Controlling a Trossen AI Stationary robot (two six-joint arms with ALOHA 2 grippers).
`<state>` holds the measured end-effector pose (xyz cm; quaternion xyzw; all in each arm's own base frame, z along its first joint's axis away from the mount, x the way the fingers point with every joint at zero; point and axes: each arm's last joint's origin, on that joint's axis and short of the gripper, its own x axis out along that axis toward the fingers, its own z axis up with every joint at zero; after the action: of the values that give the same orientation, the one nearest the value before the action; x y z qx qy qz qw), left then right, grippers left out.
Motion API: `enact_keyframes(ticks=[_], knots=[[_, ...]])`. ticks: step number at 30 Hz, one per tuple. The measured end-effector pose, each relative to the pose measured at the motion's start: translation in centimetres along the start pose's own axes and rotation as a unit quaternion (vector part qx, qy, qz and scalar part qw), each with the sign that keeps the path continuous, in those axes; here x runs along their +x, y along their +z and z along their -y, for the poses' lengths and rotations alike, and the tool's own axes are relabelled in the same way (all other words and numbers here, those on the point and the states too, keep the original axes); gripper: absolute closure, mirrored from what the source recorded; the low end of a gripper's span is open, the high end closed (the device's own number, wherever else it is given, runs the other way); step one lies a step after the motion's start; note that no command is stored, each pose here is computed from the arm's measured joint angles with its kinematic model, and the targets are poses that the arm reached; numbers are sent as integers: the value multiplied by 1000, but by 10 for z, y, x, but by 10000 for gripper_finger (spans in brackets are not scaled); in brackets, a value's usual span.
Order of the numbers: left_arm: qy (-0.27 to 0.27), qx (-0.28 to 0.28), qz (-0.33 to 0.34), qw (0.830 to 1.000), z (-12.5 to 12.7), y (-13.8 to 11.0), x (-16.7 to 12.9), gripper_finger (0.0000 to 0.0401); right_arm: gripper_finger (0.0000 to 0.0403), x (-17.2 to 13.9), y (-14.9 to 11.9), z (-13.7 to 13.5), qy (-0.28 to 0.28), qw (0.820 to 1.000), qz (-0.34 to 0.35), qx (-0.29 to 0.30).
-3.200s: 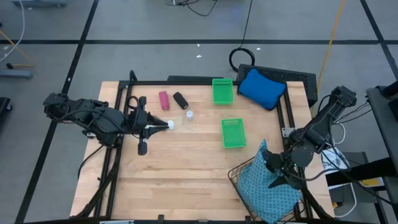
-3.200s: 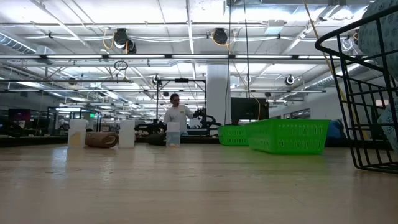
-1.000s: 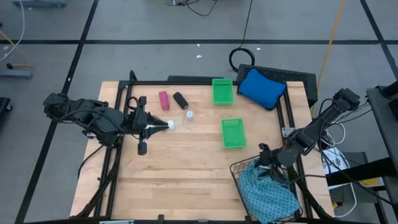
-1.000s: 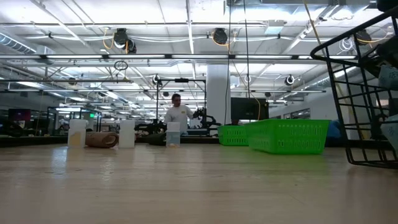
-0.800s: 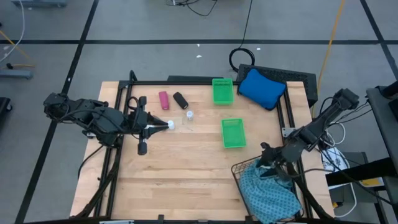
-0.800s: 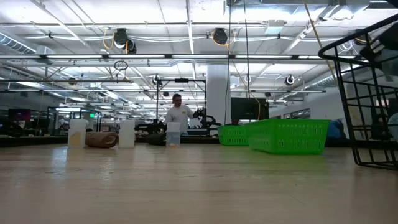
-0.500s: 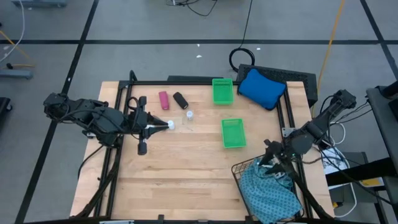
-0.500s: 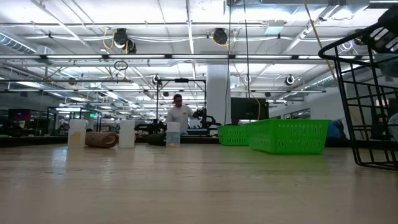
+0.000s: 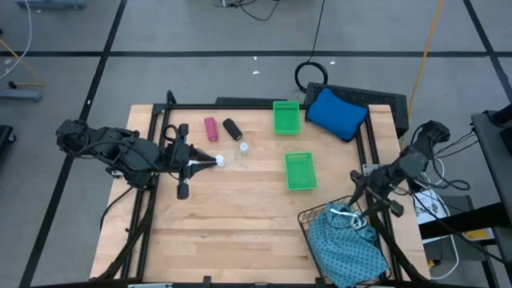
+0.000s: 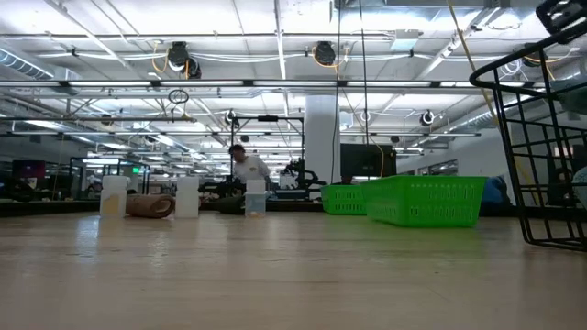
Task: Pick & Place Medicine items
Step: Put the left transparent pill bottle into the bottom green bin
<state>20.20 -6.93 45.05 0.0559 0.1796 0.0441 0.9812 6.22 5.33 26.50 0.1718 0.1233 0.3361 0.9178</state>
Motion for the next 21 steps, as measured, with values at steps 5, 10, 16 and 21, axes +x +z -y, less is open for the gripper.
enact_keyframes(ticks=[5,10,16,21], knots=[[0,6,0,1000,0,0,0,354,191,-4,1,4,-60,992,30,-103],[0,4,-6,1000,2,0,4,354,191,1,-7,11,-112,975,86,-174],[-3,31,-14,999,10,-13,21,354,190,9,-28,26,-130,965,140,-182],[8,34,-11,999,11,-43,39,354,192,7,-36,36,-161,958,167,-168]])
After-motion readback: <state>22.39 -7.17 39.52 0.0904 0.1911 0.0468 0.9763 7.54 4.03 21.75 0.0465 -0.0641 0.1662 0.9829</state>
